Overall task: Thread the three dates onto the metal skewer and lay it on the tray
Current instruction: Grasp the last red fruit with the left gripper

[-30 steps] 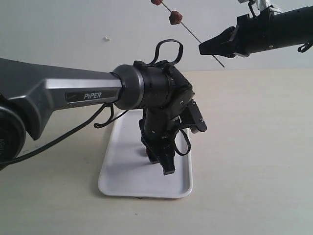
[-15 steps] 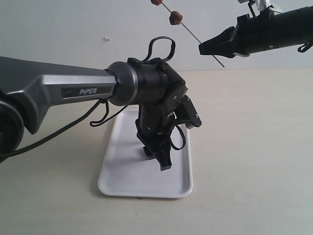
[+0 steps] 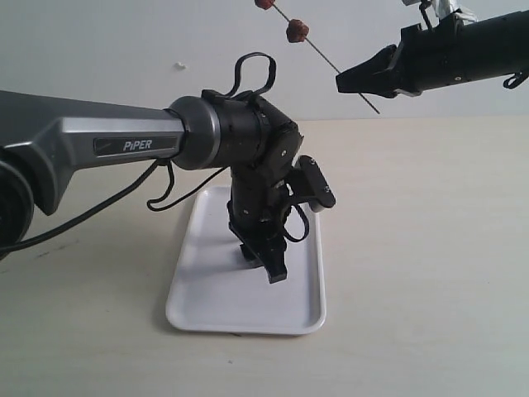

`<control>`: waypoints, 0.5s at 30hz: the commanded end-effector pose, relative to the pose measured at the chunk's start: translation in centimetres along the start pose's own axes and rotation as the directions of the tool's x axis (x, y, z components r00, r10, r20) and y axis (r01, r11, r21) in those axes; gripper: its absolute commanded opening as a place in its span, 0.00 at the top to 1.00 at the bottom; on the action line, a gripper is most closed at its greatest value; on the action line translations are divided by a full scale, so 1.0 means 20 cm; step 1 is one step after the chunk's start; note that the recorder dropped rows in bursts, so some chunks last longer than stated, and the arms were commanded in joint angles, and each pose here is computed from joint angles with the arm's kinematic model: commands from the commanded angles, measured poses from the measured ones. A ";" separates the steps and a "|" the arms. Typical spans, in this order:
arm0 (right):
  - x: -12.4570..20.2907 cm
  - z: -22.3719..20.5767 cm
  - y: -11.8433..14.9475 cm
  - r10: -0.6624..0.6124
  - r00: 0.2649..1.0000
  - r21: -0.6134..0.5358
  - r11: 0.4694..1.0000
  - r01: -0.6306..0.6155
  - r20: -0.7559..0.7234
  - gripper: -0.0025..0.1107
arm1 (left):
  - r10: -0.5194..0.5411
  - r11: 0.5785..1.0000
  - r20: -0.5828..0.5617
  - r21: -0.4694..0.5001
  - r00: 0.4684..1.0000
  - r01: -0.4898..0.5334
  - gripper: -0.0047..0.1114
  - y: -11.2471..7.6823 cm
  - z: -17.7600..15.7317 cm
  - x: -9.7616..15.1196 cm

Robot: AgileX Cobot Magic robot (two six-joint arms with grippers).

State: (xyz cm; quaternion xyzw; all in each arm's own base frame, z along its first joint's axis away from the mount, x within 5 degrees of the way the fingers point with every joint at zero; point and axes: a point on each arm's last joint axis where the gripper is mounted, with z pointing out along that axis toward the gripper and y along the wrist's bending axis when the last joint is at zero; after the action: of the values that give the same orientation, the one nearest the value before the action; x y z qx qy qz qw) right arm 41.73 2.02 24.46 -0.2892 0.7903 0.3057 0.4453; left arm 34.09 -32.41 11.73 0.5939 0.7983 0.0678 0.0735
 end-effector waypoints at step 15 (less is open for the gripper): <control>-0.02 -0.01 0.00 -0.002 1.000 -0.003 1.000 0.002 0.015 0.98 | -0.005 1.000 0.008 0.015 1.000 0.005 0.69 -0.01 0.02 -0.01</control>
State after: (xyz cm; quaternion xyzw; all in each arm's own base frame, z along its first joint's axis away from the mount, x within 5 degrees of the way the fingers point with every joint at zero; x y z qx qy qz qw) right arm 41.73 2.02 24.46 -0.2892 0.7903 0.3057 0.4453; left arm 34.08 -32.49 11.72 0.5926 0.7994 0.0638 0.0755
